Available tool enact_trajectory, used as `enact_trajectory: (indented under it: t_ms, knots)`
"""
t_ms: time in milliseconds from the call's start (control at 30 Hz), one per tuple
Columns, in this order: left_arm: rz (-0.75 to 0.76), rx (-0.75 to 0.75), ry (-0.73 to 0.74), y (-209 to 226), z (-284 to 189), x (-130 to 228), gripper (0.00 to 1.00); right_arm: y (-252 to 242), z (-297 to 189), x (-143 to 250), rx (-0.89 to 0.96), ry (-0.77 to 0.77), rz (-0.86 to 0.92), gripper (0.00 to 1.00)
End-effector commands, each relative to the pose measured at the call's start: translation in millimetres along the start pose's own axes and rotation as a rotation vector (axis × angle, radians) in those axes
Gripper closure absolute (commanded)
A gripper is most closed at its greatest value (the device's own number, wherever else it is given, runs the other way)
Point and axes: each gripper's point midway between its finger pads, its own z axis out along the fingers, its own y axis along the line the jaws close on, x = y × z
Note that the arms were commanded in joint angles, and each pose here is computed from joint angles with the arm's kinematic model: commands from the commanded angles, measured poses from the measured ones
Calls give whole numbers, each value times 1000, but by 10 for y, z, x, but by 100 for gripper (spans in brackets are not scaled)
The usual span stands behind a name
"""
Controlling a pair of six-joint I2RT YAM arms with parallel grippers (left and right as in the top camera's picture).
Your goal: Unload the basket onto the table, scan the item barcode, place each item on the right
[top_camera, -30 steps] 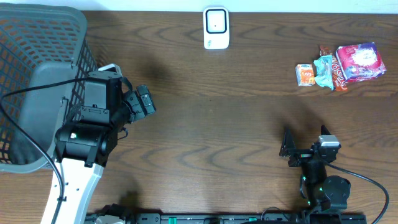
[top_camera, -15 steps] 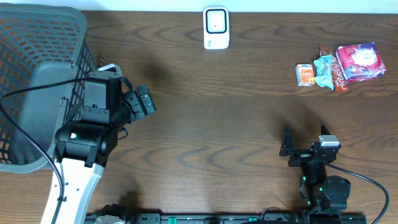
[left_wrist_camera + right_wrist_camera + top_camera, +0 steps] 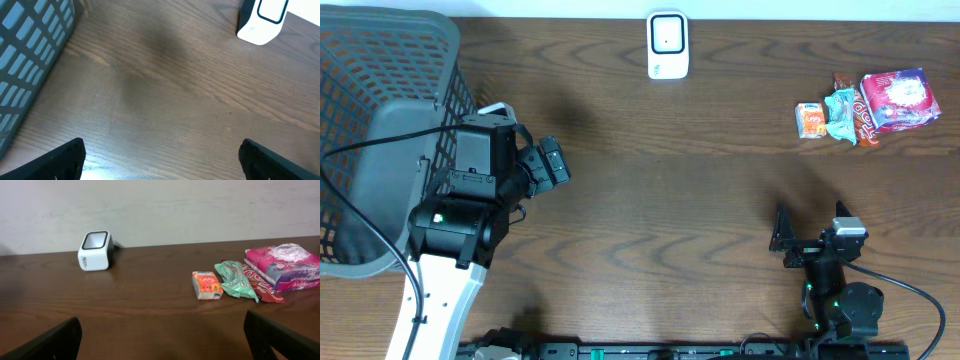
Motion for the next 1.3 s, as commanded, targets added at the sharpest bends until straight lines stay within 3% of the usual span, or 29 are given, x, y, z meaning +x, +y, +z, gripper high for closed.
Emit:
enact_trajectory:
  t_ms: [0,167,367,600,800,1267]
  knots:
    - [11,-26,-8,46,4,-28,2,-7,-3,3,3,-1,-16,1]
    - [12,-17,-26,67,-86,3,2,-7,-3,1,3,-1,-16,1]
    - [85,-13,-34,221,-60,303,2,-7,-3,1,3,-1,-16,1]
    - [216,122,-234,175,-25,424,2,-7,-3,3,3,-1,-16,1]
    - [217,214,-481,201,-118,469,2,-7,-3,0,3,-2,-16,1]
    - [268,271,-700,258,-385,555,2,-7,-3,0,3,-2,-16,1]
